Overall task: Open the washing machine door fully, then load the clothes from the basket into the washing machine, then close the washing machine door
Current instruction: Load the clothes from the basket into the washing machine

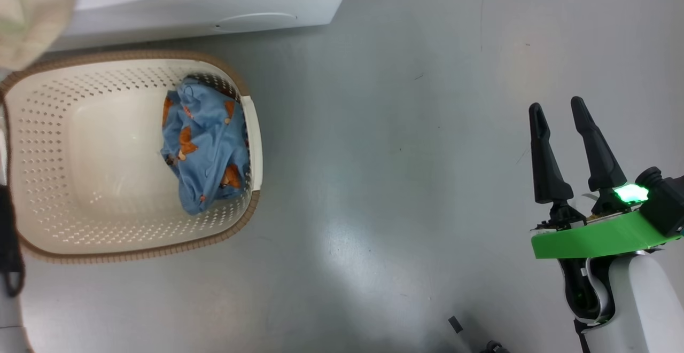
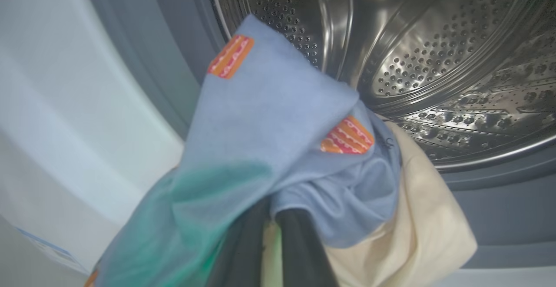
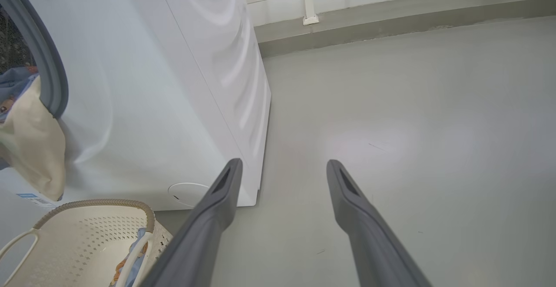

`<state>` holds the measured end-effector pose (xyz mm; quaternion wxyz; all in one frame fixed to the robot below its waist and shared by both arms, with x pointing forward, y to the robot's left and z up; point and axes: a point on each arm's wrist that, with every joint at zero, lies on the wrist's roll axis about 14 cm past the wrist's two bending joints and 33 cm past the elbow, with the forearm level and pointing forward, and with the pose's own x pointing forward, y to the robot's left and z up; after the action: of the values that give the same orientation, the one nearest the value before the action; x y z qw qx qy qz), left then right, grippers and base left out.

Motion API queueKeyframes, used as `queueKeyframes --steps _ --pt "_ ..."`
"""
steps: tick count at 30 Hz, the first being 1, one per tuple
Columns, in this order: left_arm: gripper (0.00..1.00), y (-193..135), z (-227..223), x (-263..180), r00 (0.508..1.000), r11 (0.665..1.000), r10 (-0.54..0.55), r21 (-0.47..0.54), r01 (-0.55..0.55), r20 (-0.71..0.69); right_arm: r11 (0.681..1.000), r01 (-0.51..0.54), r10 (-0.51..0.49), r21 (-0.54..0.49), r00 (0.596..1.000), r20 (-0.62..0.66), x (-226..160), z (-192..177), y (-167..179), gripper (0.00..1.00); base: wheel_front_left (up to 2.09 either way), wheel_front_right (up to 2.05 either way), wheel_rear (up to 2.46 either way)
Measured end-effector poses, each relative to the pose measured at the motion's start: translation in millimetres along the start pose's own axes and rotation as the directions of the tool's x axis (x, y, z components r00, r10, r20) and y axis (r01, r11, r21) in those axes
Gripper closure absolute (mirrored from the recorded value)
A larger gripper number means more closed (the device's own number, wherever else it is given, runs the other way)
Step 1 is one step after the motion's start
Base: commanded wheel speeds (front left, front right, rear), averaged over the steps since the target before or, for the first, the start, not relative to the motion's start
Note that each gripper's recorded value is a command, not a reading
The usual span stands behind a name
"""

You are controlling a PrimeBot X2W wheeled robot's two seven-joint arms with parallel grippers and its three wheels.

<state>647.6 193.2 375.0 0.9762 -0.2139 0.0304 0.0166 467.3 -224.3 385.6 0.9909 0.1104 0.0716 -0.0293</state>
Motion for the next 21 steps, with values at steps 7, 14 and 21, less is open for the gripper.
queueKeyframes --steps 7,14,21 --pt "1.00 -44 14 3 0.991 0.992 -0.126 0.019 0.125 0.050 1.000 0.004 -0.004 0.012 1.000 0.006 -1 2 2 0.00 0.00 0.00 0.00" --pt "1.00 -74 15 15 0.975 0.973 -0.223 0.071 0.220 0.025 1.000 0.014 -0.014 0.018 1.000 0.009 -4 3 1 0.00 0.00 0.00 0.00" --pt "1.00 -92 13 41 0.965 0.958 -0.262 0.114 0.264 -0.029 0.999 0.032 -0.032 0.023 0.999 0.010 -8 6 -2 0.00 0.00 0.00 0.00"
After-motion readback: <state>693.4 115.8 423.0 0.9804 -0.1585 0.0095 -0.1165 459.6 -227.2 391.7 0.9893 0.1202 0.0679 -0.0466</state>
